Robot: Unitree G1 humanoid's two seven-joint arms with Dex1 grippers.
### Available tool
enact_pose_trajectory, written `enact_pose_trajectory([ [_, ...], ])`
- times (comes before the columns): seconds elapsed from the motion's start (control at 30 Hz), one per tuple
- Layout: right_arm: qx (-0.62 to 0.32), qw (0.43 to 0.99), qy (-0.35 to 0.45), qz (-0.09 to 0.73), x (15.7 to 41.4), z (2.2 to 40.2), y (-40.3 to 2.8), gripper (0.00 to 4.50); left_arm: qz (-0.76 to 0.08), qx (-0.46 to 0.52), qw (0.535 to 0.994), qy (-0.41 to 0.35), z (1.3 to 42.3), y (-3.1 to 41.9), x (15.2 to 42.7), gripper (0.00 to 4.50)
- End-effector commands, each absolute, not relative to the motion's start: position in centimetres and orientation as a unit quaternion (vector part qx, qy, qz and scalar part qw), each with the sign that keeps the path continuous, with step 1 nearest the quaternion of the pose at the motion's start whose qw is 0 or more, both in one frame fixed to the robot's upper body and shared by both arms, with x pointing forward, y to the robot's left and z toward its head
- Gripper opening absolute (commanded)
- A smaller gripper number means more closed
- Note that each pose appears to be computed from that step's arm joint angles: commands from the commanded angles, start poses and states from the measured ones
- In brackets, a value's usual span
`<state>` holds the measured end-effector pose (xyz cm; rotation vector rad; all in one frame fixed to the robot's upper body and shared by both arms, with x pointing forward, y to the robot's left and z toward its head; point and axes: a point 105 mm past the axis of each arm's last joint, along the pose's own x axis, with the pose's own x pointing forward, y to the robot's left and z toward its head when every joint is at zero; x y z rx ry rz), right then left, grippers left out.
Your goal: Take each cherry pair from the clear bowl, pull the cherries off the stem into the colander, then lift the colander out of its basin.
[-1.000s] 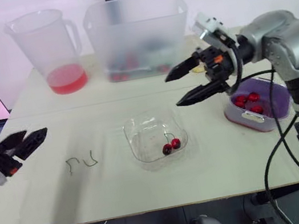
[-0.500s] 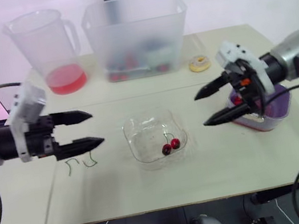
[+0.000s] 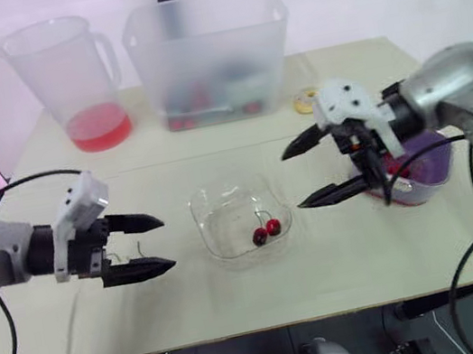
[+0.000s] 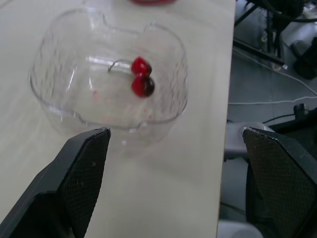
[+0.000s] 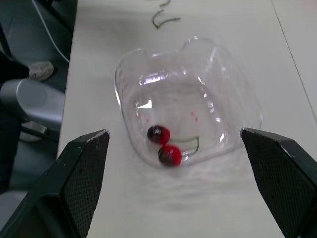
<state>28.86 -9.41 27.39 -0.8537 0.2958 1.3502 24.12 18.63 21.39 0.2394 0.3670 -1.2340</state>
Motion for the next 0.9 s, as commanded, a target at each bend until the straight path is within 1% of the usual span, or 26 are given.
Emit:
enact_pose_trajectory([
  [0.03,-0.410,0.665,0.182,0.597,30.1,26.6,-7.7,4.50,-0.564,0.125,0.807,0.125,22.4,18.6,23.7,4.45],
  [0.13,-0.432,0.650,0.213,0.588,31.3,25.5,-6.2,4.50,-0.553,0.121,0.817,0.115,22.2,18.7,23.6,4.45],
  [0.2,-0.466,0.627,0.243,0.575,32.3,23.6,-5.0,4.50,-0.544,0.117,0.822,0.121,21.6,18.8,23.2,4.45],
  [0.27,-0.495,0.596,0.264,0.575,32.6,21.9,-4.5,4.50,-0.537,0.114,0.827,0.122,21.3,18.8,22.9,4.45],
  [0.33,-0.505,0.574,0.274,0.583,32.3,20.9,-4.2,4.50,-0.529,0.112,0.833,0.119,21.3,19.0,22.7,4.45],
  [0.43,-0.535,0.537,0.274,0.591,32.3,19.2,-4.1,3.67,-0.513,0.117,0.841,0.128,20.7,19.3,22.5,4.50],
  [0.47,-0.541,0.527,0.274,0.595,32.3,18.7,-4.0,3.24,-0.511,0.118,0.842,0.130,20.6,19.3,22.4,4.50],
  [0.6,-0.555,0.526,0.262,0.588,33.4,18.0,-3.4,3.24,-0.506,0.117,0.845,0.128,20.6,19.2,22.2,4.50],
  [0.9,-0.565,0.501,0.239,0.610,33.4,17.0,-1.9,3.24,-0.491,0.121,0.854,0.121,21.1,19.5,22.3,4.50],
])
